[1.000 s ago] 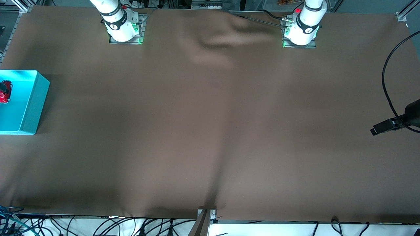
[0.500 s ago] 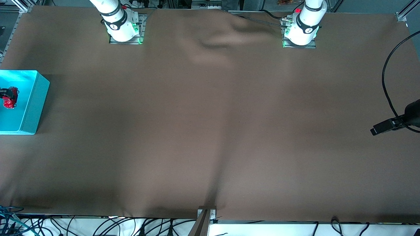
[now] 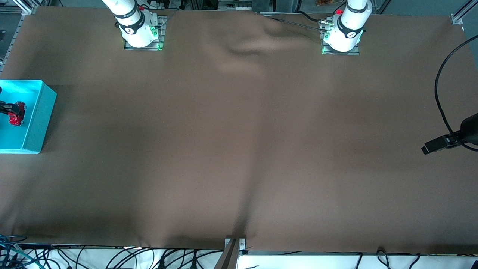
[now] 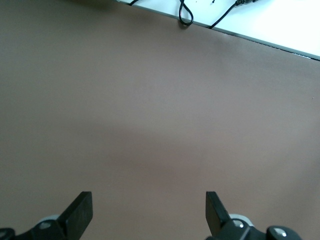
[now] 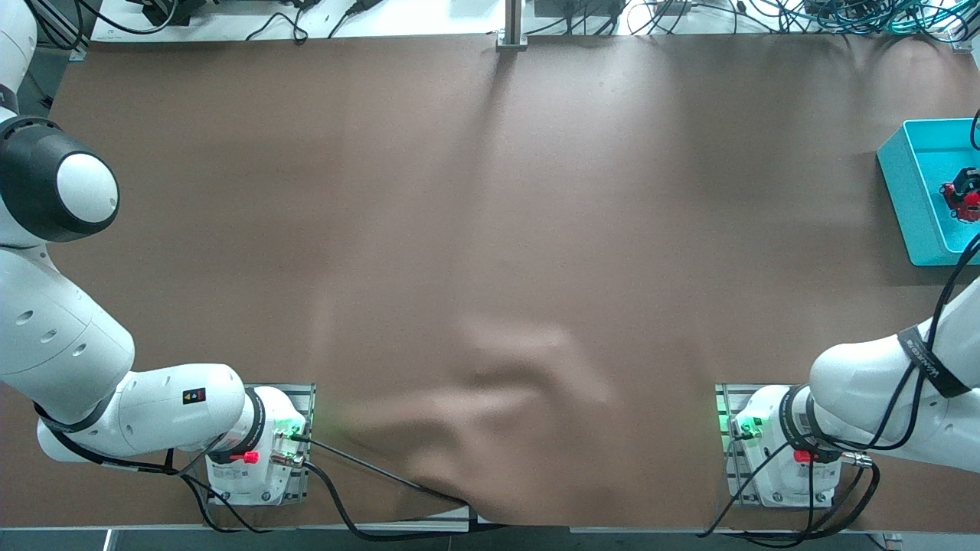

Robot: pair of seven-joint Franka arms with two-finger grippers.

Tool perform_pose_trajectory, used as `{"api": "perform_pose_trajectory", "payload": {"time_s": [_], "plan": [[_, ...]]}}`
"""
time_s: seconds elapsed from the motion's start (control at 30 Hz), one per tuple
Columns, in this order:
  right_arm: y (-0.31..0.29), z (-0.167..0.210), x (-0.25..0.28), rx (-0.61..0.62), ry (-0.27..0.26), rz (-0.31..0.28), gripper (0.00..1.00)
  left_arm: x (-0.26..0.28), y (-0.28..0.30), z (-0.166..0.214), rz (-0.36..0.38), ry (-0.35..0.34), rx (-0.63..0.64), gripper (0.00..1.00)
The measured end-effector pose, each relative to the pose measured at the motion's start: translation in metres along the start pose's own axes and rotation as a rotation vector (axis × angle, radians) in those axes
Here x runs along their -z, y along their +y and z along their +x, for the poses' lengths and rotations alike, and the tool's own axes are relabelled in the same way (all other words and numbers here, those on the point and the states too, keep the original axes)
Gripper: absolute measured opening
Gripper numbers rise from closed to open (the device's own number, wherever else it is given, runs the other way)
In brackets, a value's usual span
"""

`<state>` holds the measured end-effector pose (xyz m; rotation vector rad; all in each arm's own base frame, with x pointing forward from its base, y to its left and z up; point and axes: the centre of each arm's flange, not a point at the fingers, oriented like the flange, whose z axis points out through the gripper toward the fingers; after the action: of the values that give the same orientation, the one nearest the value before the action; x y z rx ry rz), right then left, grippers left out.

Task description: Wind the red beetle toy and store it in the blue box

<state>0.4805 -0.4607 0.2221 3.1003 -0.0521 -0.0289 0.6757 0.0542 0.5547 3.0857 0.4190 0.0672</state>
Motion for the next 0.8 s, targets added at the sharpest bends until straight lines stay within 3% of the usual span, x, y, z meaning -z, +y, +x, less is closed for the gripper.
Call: {"api": "perform_pose_trajectory", "payload": {"time_s": [0.33, 0.8], "plan": [[0.001, 0.008, 0.019, 0.005, 0.022, -0.003, 1.0, 0.0, 0.0, 0.0, 0.0, 0.0, 0.0, 1.0], [-0.006, 0.021, 0.071, 0.028, 0.007, 0.079, 1.0, 0.0, 0.0, 0.0, 0.0, 0.0, 0.0, 1.0]]}}
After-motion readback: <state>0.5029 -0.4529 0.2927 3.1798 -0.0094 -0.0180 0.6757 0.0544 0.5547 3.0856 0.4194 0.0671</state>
